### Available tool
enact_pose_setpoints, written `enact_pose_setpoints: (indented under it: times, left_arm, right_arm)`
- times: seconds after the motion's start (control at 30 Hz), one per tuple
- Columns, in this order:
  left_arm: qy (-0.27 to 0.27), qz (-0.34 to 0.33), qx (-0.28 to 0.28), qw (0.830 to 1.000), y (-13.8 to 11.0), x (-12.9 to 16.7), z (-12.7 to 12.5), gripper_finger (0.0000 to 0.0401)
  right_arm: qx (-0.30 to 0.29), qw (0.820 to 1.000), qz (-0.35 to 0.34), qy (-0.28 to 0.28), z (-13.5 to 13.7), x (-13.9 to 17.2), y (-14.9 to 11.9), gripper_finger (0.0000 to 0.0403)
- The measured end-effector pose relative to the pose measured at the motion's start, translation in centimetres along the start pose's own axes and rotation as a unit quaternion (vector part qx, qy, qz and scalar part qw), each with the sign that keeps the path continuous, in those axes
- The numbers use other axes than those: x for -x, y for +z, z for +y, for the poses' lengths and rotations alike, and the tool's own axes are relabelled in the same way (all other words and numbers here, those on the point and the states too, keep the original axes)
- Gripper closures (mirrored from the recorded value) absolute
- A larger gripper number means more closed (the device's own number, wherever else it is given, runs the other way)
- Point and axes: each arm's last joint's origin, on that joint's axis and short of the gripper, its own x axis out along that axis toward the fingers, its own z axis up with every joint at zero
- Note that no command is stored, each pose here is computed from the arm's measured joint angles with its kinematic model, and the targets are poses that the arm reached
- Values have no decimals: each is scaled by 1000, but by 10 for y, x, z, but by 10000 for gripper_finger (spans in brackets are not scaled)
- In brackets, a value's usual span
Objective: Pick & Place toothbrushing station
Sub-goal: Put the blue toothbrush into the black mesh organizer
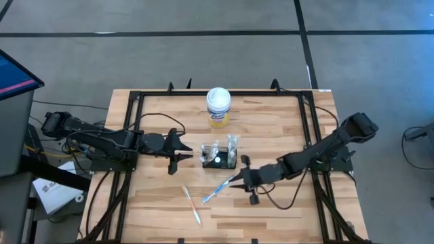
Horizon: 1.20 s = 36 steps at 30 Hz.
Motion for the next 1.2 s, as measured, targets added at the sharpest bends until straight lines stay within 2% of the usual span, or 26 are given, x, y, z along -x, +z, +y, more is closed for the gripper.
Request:
enact_pose_setpoints:
  times: [0.27,0.77,1.0,1.2]
  left_arm:
    - [-2,-1,0,1000,0,0,0,284]
    - [-2,-2,0,1000,0,0,0,284]
    - [0,-2,0,1000,0,0,0,284]
    - [0,-2,0,1000,0,0,0,284]
  right_arm:
    - [14,999,44,-4,8,-34,-9,324]
    - [9,997,72,-3,18,-83,-11,324]
    - [-36,996,84,1,9,-87,-8,324]
    - [-39,995,92,0,8,-87,-9,324]
